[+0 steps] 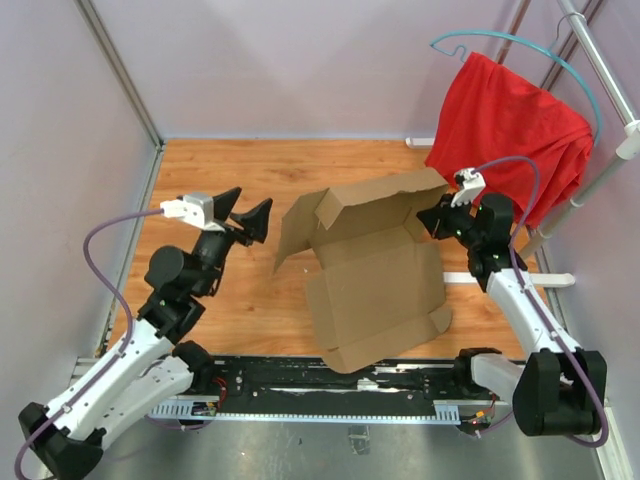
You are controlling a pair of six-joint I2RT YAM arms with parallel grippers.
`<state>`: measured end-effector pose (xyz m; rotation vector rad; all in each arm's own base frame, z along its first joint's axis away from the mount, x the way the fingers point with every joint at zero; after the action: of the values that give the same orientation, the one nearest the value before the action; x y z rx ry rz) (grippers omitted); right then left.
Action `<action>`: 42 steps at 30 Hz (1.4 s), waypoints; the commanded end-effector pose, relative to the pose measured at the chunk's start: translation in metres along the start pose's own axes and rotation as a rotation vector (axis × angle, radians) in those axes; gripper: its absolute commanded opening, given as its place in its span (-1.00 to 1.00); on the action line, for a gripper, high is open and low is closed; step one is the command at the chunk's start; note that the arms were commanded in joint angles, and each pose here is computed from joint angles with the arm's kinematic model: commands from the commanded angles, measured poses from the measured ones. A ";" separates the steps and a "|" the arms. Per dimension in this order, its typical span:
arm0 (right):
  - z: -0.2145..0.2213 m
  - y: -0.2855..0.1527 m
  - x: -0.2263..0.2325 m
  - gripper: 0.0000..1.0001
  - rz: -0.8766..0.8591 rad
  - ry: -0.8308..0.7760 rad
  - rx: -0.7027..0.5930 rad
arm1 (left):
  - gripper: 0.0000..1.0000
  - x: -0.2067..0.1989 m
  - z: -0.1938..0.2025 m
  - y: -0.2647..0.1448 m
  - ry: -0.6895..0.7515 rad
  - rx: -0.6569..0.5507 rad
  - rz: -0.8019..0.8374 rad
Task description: Fold the paper box
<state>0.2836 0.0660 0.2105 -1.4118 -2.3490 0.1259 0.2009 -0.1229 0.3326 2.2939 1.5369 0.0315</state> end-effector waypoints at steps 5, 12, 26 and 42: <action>-0.022 0.031 -0.016 -0.98 0.002 0.040 0.047 | 0.53 0.042 0.026 0.059 -0.137 0.236 0.090; -0.020 0.077 -0.040 -0.97 0.023 0.073 0.071 | 0.53 0.057 0.119 0.062 -0.210 0.282 0.198; 0.022 0.118 -0.062 -0.96 0.099 -0.013 0.213 | 0.50 0.082 0.136 0.056 -0.072 0.194 0.063; 0.055 0.128 -0.053 -0.95 0.076 -0.031 0.260 | 0.44 0.072 0.151 0.033 -0.101 0.233 0.148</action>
<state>0.3956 0.0805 0.1189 -1.3783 -2.1853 0.3917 0.3039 -0.1147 0.1746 2.5721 1.4647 -0.3246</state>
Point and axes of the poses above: each gripper's point midway between its finger pads, its own y axis out along the fingers, its own x axis along the line the jaws close on, z = x × y, the point moved 7 cm from there along -y, back along the fingers
